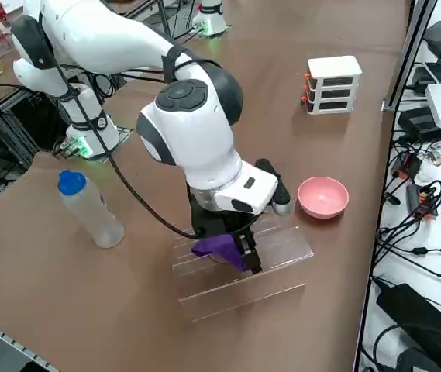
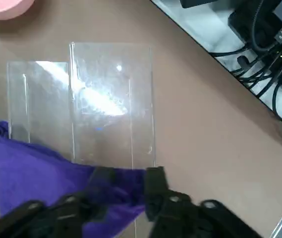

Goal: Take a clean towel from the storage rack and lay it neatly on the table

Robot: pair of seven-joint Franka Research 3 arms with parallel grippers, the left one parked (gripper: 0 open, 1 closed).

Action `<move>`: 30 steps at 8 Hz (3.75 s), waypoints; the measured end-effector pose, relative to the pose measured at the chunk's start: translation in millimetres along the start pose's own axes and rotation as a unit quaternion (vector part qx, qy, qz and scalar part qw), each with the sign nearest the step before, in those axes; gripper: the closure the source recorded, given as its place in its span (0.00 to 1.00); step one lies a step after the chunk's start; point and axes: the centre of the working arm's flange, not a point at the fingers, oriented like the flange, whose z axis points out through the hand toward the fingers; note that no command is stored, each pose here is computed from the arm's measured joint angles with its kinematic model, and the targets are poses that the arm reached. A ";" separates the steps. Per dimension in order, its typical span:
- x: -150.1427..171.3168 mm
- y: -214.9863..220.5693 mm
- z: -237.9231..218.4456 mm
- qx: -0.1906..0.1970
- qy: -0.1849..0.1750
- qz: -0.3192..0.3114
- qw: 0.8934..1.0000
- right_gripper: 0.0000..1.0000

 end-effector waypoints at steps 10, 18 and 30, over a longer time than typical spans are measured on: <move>-0.8 4.1 -51.5 0.021 -0.018 0.006 1.000 0.98; 57.4 -144.7 -229.3 0.176 -0.139 0.158 0.962 0.98; 176.1 -495.8 -129.5 0.240 -0.197 0.163 0.936 0.98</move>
